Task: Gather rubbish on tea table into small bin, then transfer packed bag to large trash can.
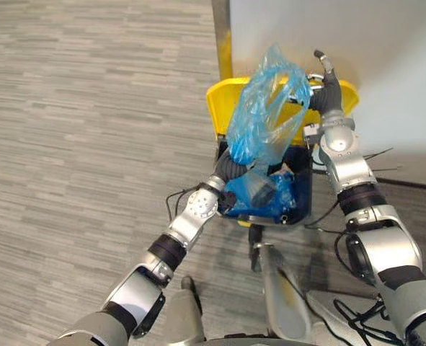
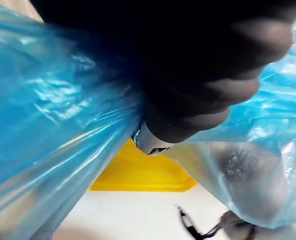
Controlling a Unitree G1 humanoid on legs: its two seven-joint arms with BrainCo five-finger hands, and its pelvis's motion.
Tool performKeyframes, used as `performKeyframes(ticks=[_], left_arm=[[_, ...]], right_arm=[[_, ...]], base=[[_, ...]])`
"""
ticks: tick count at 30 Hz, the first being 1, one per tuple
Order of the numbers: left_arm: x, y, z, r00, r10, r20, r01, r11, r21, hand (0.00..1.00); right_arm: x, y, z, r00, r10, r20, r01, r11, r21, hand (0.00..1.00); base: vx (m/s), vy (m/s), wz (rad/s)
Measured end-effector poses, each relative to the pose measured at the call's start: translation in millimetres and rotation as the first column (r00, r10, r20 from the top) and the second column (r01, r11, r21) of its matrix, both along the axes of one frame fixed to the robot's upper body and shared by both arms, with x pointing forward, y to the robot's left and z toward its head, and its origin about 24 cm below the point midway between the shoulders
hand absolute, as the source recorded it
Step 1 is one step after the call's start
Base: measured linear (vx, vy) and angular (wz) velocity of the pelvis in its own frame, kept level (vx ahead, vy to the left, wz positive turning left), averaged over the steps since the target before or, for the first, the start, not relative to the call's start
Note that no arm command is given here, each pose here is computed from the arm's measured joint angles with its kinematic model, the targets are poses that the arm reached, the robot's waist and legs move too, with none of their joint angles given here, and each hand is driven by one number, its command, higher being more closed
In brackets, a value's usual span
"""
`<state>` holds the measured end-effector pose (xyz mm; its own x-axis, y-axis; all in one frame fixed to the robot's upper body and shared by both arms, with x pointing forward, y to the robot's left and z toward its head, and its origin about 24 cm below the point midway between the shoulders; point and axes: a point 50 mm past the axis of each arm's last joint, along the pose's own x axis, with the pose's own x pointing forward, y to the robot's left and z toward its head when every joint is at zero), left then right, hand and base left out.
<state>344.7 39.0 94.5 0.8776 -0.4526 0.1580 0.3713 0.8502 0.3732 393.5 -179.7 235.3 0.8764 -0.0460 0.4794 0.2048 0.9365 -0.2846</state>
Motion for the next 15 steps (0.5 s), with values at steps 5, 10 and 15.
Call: performKeyframes(ticks=[5, 10, 15], left_arm=[[12.8, 7.3, -13.0, 0.998, 0.049, -0.035, -0.044, 0.989, 0.143, 0.0], [17.3, 15.1, -33.7, 0.977, 0.188, -0.099, -0.159, 0.956, 0.247, 0.0], [17.8, 13.3, -33.1, 0.975, 0.213, -0.057, -0.186, 0.933, 0.307, 0.0]], right_arm=[[-7.2, 10.3, 22.3, 0.993, 0.024, 0.118, -0.025, 1.0, 0.005, 0.0], [-22.2, 27.3, 34.2, 0.969, 0.062, 0.238, -0.071, 0.997, 0.029, 0.0], [-31.1, 34.0, 29.0, 0.957, 0.078, 0.278, -0.086, 0.996, 0.019, 0.0]], base=[[-0.01, 0.028, -0.14], [0.02, 0.004, -0.15], [0.03, -0.035, -0.06]])
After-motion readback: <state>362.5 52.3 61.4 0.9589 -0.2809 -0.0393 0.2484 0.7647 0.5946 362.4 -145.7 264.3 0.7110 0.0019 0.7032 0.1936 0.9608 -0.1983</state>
